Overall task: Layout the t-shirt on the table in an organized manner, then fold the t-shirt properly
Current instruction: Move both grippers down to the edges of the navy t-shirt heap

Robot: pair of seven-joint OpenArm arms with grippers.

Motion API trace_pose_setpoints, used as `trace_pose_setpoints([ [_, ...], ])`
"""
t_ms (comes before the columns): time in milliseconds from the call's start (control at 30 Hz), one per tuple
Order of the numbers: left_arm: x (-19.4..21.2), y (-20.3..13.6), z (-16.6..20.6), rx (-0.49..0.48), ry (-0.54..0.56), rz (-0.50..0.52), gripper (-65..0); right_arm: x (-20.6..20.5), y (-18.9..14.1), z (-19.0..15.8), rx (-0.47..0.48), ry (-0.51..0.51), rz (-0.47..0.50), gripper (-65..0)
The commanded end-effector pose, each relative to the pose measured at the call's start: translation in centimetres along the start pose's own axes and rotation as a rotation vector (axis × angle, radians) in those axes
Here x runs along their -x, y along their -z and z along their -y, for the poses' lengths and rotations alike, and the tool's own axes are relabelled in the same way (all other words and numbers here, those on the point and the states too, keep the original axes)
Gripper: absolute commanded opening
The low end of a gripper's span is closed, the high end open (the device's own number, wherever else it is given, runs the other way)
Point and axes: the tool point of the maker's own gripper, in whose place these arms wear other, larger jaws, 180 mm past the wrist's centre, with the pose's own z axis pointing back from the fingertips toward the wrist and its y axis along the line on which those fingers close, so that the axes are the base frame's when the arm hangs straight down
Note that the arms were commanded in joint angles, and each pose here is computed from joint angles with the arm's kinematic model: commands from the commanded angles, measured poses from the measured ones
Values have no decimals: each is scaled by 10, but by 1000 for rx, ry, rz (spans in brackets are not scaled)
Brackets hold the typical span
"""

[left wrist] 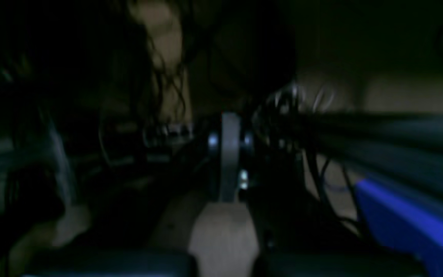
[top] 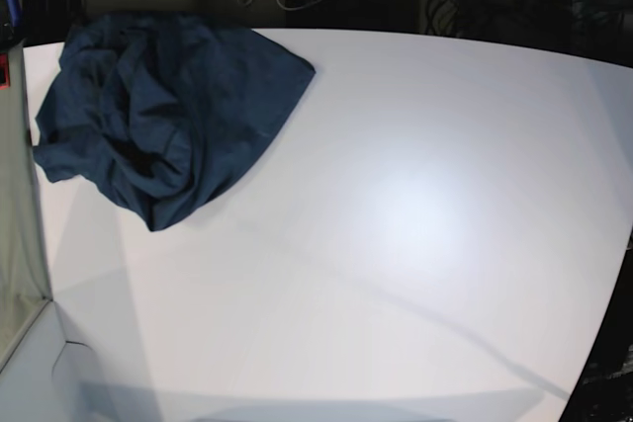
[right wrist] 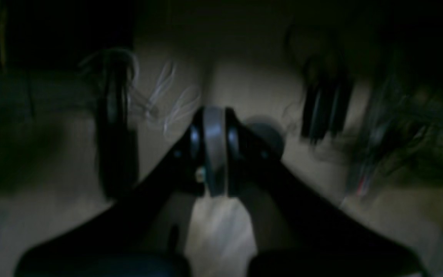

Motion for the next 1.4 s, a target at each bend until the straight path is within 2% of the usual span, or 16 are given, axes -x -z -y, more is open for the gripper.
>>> trace_pose_setpoints([
  [0, -12, -10, 2, 5, 1, 39, -648, -6, -11, 4, 1, -10, 27, -650],
  [300, -103, -57, 14, 36, -7, 279, -649, -90, -42, 9, 1, -40, 244, -650],
  [400, -129, -69, 17, 38, -17, 349, -648, -114, -54, 19, 29, -45, 298, -650],
  [567, -152, -66, 44, 119, -17, 414, -646, -157, -64, 20, 39, -40, 368, -650],
  [667, -164, -65, 64, 173, -24, 444, -628, -162, -63, 18, 39, -32, 370, -650],
  [733, -173, -65, 77, 208, -33, 470, -556, -159, -62, 17, 36, -31, 353, -650],
  [800, -185, -65, 89, 244, -31, 500, -437, -157, -61, 18, 36, -31, 339, -650],
  [933, -191, -53, 112, 308, 5, 443, -192, -157, -61, 18, 36, -34, 340, -650],
  [1033, -196, -43, 118, 321, 37, 407, -80, -157, -61, 19, 39, -37, 340, -650],
  [1133, -202, -35, 120, 317, 31, 404, -23, -158, -61, 20, 41, -37, 342, -650],
  [1367, -192, -11, 124, 319, 38, 359, -17, -158, -61, 20, 41, -37, 342, -650],
])
